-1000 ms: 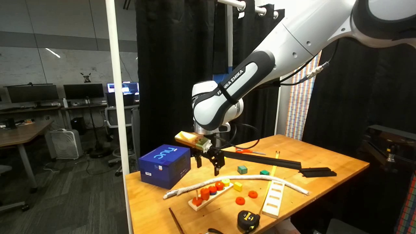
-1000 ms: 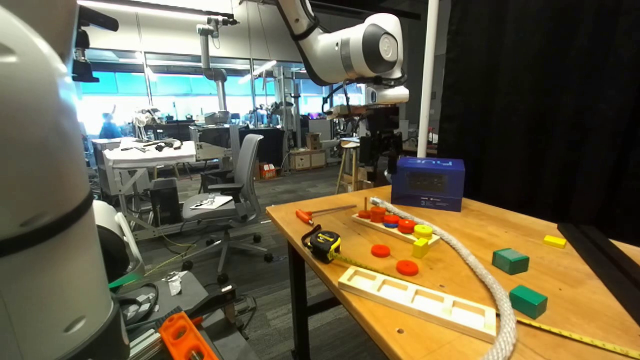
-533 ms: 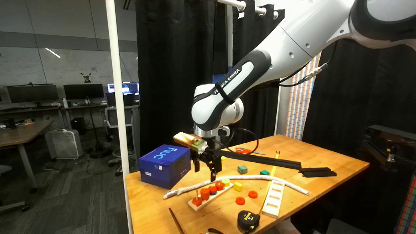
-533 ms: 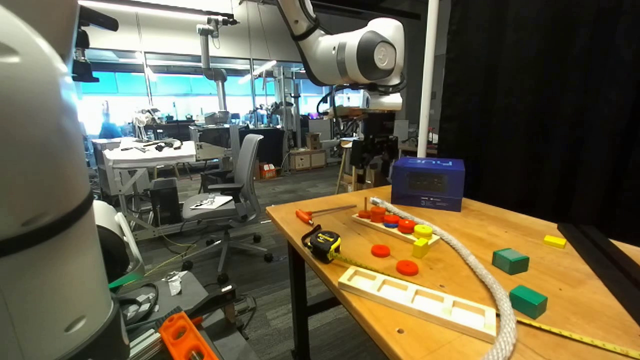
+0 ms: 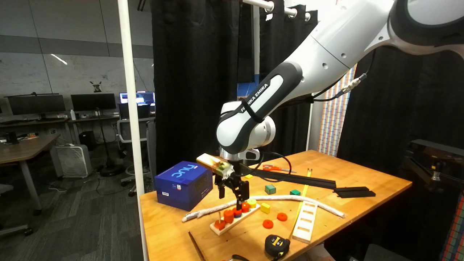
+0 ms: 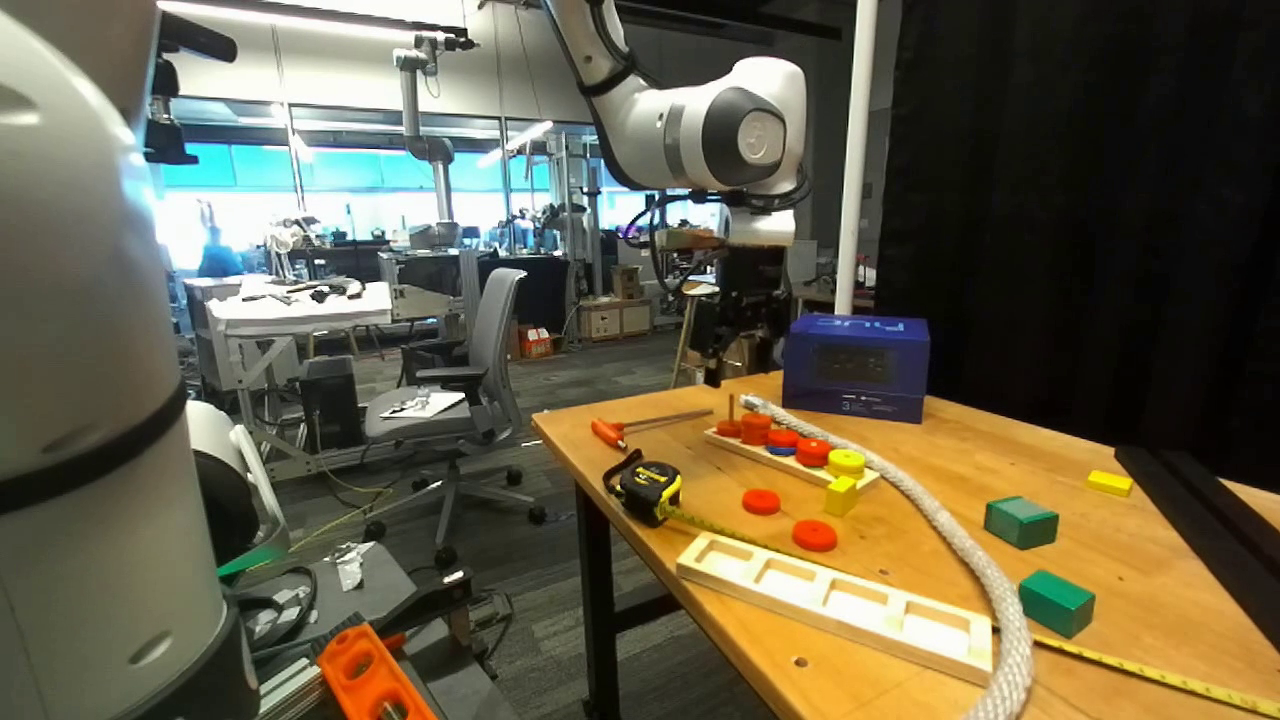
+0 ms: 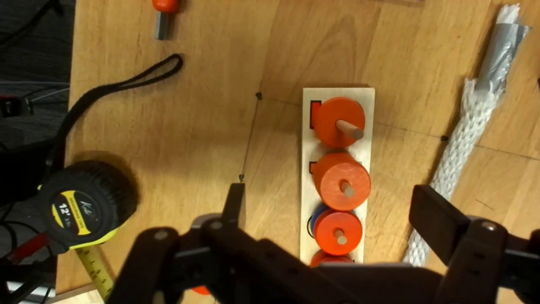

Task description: Pick up the orange objects and put them on the table

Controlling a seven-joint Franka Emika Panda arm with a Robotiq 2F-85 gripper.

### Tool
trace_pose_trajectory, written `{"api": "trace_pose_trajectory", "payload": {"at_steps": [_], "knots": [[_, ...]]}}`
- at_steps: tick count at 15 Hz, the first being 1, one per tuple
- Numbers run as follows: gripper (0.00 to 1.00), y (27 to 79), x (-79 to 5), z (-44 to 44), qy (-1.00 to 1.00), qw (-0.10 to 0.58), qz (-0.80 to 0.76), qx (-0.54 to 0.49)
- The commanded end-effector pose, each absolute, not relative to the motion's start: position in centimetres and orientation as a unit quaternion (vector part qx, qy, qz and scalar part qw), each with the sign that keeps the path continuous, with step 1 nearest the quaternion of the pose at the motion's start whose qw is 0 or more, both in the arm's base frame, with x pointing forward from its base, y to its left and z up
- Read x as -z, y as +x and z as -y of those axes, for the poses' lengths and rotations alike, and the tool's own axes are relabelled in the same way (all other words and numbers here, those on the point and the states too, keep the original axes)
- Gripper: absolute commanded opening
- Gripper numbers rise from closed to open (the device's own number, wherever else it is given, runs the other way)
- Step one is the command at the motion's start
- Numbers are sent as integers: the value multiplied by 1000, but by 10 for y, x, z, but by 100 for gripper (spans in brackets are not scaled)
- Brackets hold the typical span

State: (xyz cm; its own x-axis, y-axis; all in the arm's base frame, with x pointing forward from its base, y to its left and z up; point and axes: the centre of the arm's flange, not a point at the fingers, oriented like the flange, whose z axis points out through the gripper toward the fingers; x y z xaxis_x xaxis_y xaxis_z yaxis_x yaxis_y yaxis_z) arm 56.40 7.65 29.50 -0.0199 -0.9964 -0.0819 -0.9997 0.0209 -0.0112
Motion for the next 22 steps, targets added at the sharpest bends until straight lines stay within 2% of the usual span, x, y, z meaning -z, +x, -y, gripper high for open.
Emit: {"api": "trace_pose_trajectory", "payload": {"at_steps": [1, 12, 22], "knots": [[100, 563, -284, -78, -698, 43, -714, -23], [100, 573, -244, -77, -699, 30, -714, -31], [100, 583, -248, -82, -704, 34, -709, -24]]}}
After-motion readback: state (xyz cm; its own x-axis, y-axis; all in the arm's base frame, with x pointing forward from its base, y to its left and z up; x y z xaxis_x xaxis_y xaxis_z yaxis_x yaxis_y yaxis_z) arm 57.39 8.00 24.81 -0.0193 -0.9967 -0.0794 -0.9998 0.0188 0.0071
